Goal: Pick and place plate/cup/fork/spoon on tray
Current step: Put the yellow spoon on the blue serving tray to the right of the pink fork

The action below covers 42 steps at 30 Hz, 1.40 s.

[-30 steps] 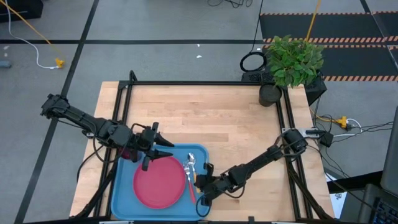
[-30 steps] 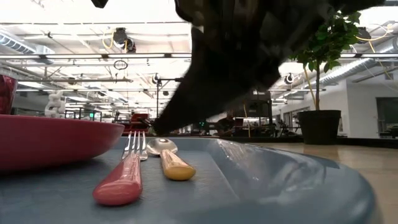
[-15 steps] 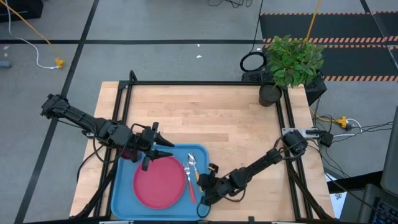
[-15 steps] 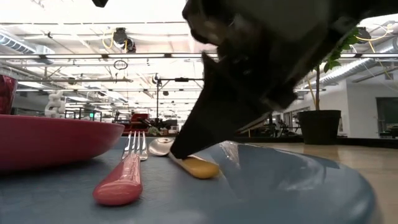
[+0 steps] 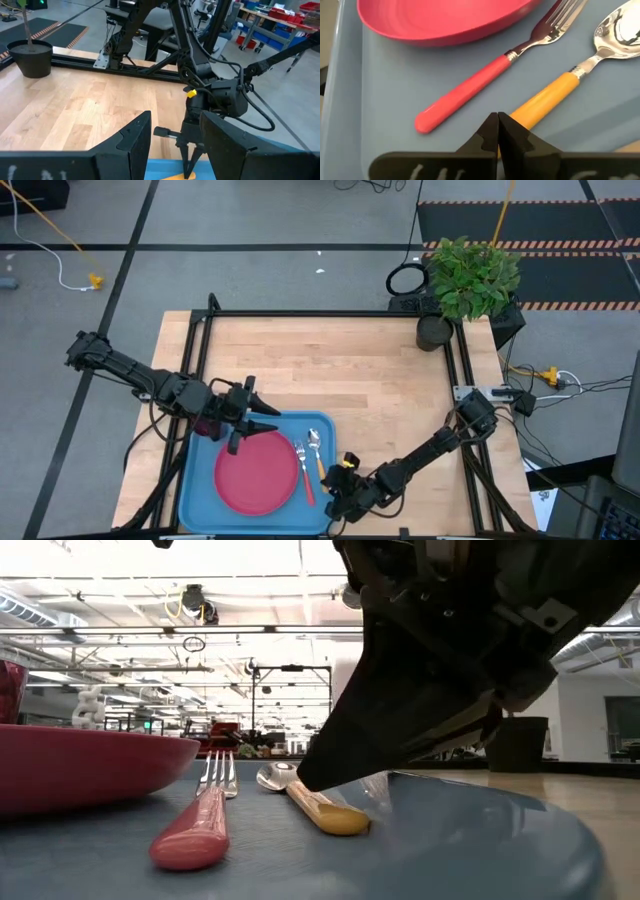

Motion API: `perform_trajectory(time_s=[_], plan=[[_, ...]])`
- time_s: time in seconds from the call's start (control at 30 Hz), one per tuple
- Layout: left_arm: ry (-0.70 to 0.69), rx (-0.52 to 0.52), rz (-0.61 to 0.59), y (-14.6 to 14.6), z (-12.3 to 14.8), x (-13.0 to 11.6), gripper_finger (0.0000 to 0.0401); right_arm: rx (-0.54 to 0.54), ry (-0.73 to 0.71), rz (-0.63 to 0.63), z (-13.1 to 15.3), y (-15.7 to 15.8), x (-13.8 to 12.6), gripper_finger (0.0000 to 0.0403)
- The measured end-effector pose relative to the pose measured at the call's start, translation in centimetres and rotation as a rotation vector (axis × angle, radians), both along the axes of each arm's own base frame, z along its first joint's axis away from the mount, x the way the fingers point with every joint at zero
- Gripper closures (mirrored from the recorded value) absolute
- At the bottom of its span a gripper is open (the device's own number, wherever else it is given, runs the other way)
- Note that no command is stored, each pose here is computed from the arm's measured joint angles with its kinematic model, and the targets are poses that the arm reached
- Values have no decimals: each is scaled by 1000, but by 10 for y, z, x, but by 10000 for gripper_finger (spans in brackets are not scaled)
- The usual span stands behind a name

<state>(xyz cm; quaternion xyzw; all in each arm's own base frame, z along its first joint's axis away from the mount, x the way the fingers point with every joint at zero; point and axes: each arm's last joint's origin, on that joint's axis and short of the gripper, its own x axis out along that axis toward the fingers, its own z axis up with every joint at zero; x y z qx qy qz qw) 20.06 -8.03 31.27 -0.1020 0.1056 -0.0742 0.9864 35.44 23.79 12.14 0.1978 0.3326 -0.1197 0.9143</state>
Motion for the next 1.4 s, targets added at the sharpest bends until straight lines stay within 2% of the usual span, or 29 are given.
perform_trajectory(time_s=[0.33, 0.57, 0.77, 0.87, 1.13, 1.4], plan=[[-1, 7, -1, 0, 0, 0, 229, 24, 14, 28, 2, 2, -2, 403], [-1, 7, -1, 0, 0, 0, 229, 88, 26, 1, 0, 3, -2, 403], [-1, 6, -1, 0, 0, 0, 229, 185, 45, -25, 0, 5, -2, 403], [-1, 6, -1, 0, 0, 0, 229, 187, 45, -13, 0, 7, -3, 403], [-9, 11, -2, 0, 1, 0, 229, 109, 52, 70, 12, -5, 1, 403], [-31, 29, -6, 0, 3, 0, 229, 67, 90, 277, 31, -31, 14, 403]])
